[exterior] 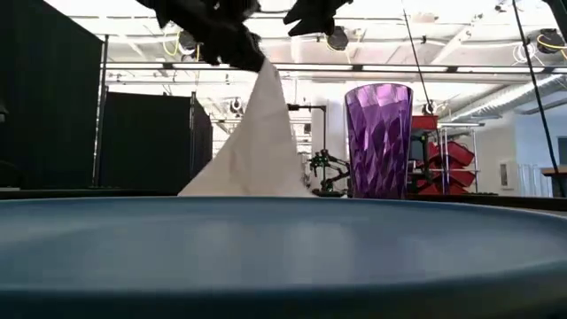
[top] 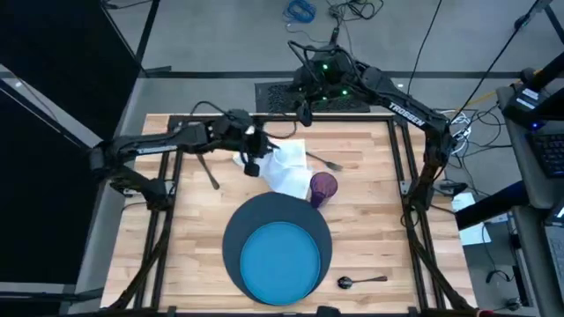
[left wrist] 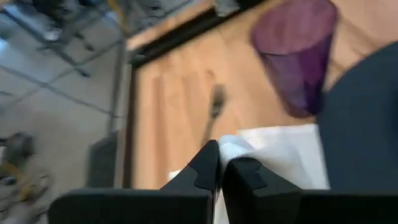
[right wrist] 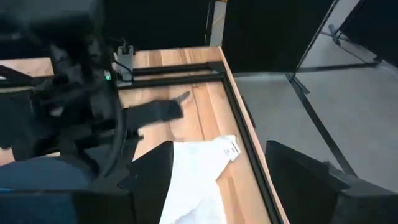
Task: Set table place
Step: Fold the white napkin
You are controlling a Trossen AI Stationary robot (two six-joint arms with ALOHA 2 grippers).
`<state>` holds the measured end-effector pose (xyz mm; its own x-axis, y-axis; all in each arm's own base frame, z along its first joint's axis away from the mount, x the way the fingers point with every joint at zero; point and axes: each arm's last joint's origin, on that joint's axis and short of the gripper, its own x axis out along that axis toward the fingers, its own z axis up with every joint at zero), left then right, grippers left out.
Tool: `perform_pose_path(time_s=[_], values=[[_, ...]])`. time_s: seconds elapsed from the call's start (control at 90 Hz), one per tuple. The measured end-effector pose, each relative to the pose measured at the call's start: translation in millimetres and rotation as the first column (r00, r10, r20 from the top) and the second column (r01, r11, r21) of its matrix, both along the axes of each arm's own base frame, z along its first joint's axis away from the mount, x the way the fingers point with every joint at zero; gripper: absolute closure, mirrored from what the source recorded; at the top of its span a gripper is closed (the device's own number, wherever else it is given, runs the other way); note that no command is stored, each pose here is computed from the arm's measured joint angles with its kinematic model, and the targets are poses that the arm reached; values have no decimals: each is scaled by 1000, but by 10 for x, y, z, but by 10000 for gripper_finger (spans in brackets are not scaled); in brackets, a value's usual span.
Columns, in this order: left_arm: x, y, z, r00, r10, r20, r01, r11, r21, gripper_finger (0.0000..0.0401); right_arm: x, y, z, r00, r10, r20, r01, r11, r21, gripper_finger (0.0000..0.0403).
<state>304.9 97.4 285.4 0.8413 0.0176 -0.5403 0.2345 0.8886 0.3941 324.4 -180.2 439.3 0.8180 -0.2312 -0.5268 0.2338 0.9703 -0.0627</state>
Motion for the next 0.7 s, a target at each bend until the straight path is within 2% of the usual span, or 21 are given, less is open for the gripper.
perform_pose_path(time_s=[0.133,0.289,0.444,0.522,0.7], values=[[50,-88,-123,991,-125,-47,122,991,-62,401,-234,-136,22,994,-85,-63,85,996,0,171],[-10,-248,-158,968,-223,-113,205,967,-153,401,-475,-250,68,985,-146,-89,149,989,26,172],[-115,-520,-149,913,-378,-153,311,889,-336,401,-583,-322,55,977,-181,-117,188,981,52,172],[-173,-658,-113,882,-446,-154,361,849,-387,401,-595,-336,54,976,-185,-117,192,980,54,172],[-303,-898,-78,846,-482,-231,320,803,-503,401,-574,-333,50,981,-166,-105,173,982,69,172]])
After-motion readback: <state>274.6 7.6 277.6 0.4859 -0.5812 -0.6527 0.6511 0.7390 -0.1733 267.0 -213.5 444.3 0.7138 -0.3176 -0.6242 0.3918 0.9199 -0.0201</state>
